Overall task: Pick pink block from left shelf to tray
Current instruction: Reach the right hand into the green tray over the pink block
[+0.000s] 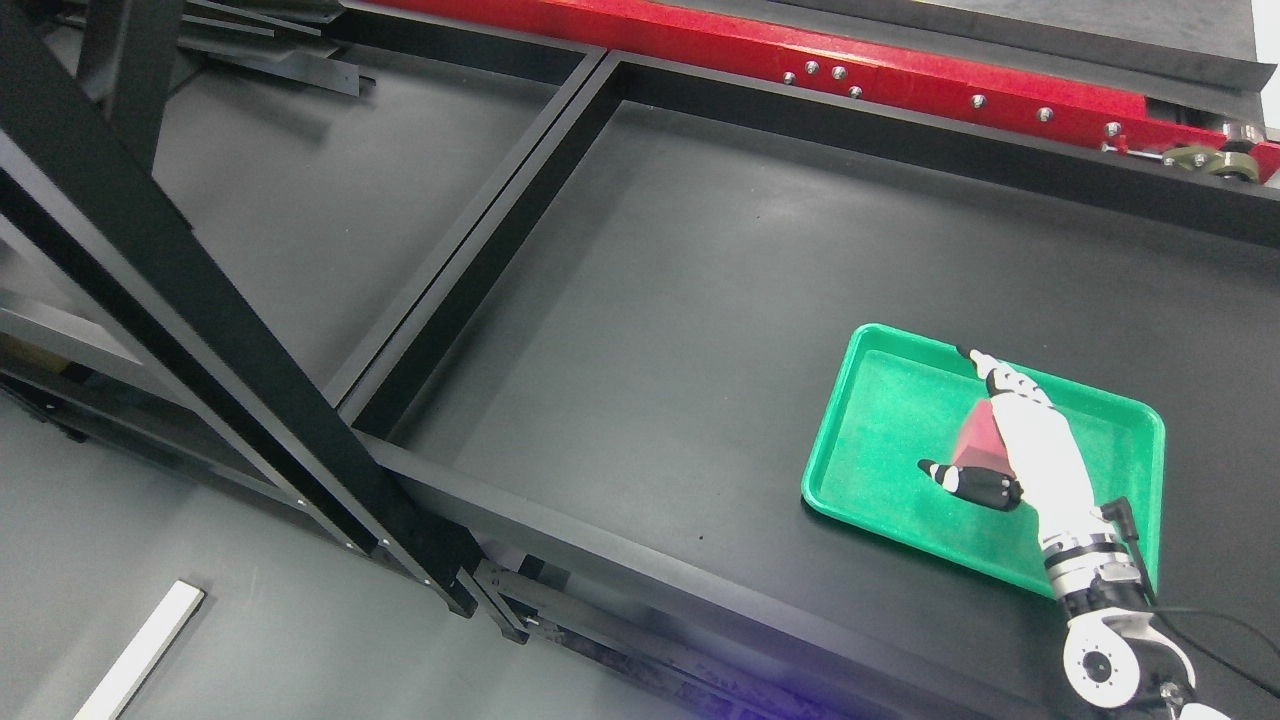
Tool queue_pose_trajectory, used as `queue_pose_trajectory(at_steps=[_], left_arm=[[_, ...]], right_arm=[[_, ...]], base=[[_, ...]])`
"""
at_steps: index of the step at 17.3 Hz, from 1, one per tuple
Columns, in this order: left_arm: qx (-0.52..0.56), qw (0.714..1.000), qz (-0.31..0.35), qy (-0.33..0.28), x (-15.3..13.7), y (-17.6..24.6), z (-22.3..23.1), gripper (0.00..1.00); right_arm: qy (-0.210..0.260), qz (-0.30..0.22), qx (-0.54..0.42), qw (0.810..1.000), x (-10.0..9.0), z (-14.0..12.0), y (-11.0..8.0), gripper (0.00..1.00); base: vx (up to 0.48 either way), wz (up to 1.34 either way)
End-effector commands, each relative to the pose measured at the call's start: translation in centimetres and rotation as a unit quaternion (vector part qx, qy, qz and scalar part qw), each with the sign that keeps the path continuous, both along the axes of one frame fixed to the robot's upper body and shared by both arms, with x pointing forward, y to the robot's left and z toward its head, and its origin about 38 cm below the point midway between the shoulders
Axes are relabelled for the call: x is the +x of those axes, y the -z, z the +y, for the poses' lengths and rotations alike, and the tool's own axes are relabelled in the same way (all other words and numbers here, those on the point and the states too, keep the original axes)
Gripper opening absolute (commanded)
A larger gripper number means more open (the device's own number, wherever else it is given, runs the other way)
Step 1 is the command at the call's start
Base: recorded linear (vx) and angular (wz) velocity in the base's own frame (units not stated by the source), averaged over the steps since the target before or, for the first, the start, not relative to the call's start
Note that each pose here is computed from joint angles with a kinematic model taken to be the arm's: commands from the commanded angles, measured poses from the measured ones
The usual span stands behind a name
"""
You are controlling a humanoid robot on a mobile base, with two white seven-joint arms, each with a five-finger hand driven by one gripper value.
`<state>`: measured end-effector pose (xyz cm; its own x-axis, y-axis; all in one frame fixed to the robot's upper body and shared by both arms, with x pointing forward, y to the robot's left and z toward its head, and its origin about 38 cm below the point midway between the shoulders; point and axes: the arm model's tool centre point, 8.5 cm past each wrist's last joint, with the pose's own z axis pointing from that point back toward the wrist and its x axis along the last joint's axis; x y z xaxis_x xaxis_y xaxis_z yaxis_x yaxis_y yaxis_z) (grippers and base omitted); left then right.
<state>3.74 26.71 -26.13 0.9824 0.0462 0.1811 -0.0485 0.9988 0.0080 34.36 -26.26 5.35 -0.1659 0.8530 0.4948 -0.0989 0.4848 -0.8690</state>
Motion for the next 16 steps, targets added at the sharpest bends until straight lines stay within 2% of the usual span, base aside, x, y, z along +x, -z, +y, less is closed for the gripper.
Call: queue_pose_trajectory(at_steps=[1, 6, 10, 16], left_arm=[[0.009, 1.000, 0.004, 0.000, -0.6, -0.1, 1.1, 1.00], [0.009, 1.000, 0.004, 0.000, -0.6, -0.1, 1.1, 1.00], [0.009, 1.000, 0.004, 0.000, -0.6, -0.1, 1.1, 1.00], [0.009, 1.000, 0.004, 0.000, -0.6, -0.1, 1.1, 1.00]], right_arm=[[-0.012, 0.022, -0.013, 1.000, -1.0, -0.1, 1.5, 1.00], [0.005, 0.055, -0.018, 0.998, -1.2, -0.7, 3.4, 1.00], [0.027, 0.064, -0.046, 0.997, -0.6, -2.8, 3.4, 1.00], [0.043, 0.066, -0.063, 0.995, -0.3, -3.7, 4.1, 0.96]], base=[[0.074, 0.00], [0.050, 0.00], [0.005, 0.00], [0.000, 0.00]])
